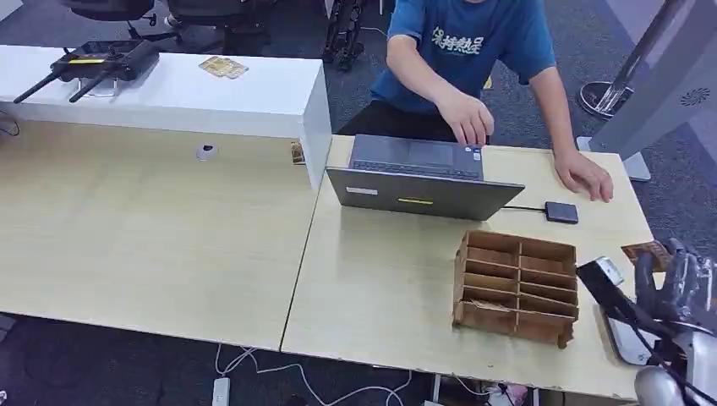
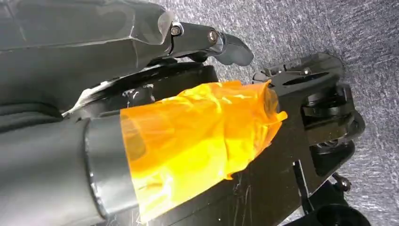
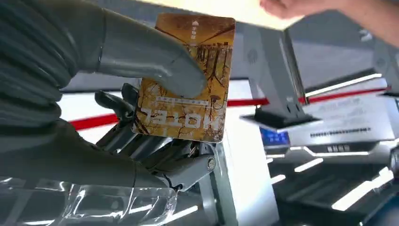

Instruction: Pass the card to the sensor for recognition and then transmit it.

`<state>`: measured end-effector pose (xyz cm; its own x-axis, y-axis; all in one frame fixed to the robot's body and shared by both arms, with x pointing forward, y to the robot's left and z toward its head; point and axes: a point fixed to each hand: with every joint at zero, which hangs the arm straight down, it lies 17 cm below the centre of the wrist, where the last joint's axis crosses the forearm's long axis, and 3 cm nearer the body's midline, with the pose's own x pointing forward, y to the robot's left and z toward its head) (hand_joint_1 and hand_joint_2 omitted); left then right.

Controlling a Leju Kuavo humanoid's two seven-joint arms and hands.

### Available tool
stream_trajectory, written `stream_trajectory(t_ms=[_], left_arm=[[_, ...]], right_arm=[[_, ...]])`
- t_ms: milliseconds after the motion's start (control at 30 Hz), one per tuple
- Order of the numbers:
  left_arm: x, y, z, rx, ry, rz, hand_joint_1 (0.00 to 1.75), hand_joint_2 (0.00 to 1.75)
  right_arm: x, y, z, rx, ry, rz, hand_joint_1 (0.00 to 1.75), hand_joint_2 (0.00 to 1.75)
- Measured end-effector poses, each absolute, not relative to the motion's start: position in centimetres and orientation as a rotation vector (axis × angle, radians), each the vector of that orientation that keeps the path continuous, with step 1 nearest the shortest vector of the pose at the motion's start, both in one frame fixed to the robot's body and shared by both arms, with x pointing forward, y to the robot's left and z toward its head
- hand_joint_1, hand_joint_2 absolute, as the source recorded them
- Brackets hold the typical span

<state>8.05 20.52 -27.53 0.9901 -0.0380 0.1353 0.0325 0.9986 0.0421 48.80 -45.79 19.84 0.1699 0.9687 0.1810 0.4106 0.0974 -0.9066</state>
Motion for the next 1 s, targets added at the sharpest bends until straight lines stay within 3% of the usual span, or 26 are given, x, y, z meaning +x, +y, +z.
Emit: stream_trajectory(t_ms=[1000], left_arm=[[8.4, 20.3, -27.4, 0.028, -0.133, -0.116, 0.0, 0.0]], right_arm=[[57.0, -31.9, 39.3, -1.537, -1.795, 0.605, 1.75, 1.75]])
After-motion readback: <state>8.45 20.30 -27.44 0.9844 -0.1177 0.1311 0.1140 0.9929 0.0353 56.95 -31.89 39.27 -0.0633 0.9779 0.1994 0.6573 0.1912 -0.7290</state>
